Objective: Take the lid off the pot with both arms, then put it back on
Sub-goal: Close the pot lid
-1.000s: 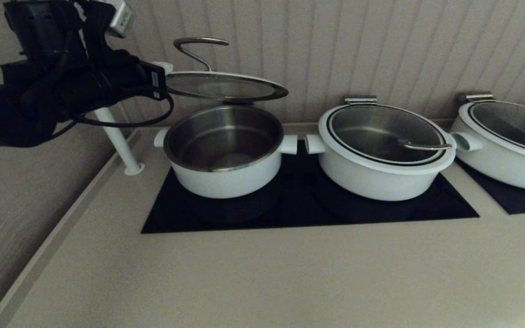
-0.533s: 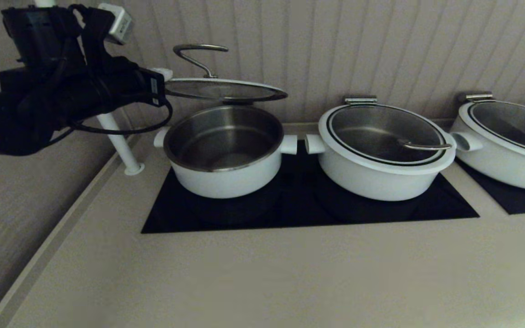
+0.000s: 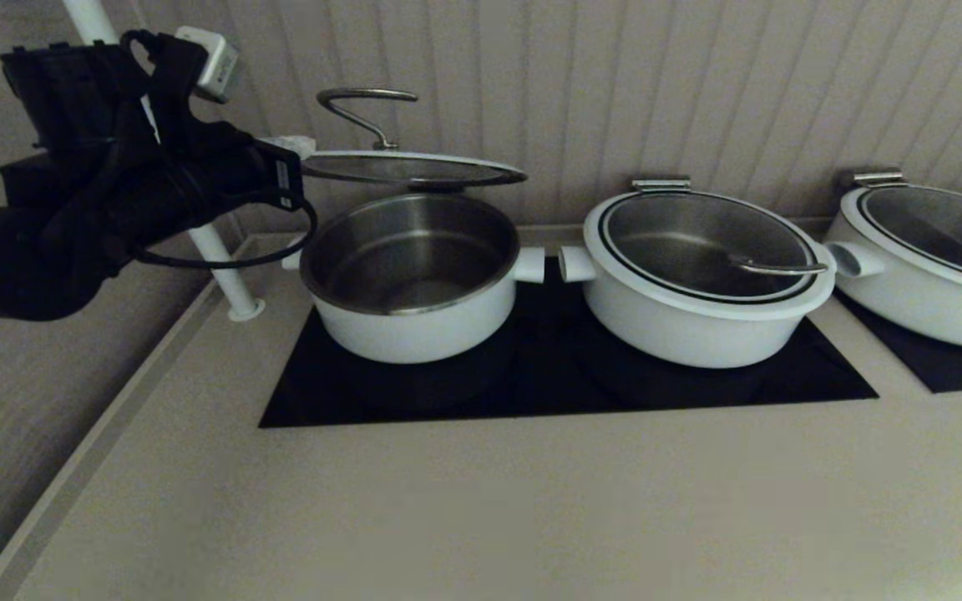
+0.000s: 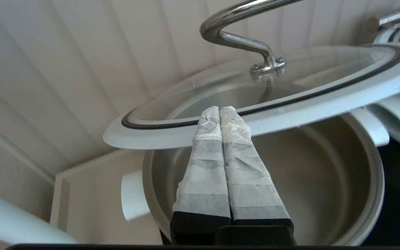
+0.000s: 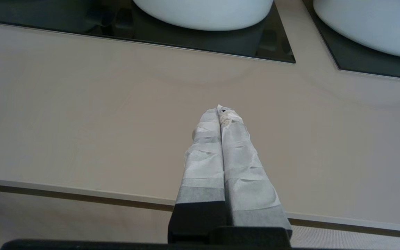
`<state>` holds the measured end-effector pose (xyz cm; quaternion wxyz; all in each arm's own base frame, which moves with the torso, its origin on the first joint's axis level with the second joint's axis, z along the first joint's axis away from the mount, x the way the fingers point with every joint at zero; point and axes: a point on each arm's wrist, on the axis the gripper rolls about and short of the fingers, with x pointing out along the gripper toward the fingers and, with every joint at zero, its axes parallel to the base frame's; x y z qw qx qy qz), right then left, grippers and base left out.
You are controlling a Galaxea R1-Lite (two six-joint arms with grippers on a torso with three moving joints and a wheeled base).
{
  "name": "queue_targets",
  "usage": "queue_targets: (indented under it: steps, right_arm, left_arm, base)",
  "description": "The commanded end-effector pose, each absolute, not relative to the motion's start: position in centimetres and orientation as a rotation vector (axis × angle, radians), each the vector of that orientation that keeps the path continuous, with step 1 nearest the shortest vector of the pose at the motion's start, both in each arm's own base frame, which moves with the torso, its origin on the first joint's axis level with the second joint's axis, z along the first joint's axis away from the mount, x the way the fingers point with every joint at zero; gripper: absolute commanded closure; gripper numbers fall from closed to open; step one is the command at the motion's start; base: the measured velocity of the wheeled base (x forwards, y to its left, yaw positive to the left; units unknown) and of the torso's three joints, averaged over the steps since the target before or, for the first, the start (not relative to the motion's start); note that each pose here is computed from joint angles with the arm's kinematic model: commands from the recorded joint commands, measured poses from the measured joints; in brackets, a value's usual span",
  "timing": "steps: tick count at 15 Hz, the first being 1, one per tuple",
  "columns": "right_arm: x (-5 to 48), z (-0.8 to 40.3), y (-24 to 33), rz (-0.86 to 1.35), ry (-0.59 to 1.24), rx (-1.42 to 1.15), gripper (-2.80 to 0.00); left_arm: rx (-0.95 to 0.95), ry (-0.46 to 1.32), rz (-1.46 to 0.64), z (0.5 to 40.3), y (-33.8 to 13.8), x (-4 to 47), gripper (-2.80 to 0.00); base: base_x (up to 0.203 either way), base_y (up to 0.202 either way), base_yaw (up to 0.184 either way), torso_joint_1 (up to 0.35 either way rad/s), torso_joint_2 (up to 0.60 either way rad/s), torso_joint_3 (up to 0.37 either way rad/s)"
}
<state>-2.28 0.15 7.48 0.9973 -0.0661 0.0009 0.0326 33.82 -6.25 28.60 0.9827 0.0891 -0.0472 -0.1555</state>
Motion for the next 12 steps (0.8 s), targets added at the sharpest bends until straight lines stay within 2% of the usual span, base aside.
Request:
queue_targets:
  steps: [1,12]
  right_arm:
    - [-2.3,7.5,0.2,0.066,0.003,-0.133,0.0]
    - [-2.3,7.5,0.2,0.066,0.003,-0.133,0.0]
  left_arm:
    - [0.18,-0.085,-0.315,28.2,-6.3,33.9,0.0]
    - [0.179,-0.052,-0.318,27.2,-6.3,34.2,0.0]
  base:
    - [0.0,0.0,0.0,0.0,0.0,0.0]
    - [0.0,0.0,0.0,0.0,0.0,0.0]
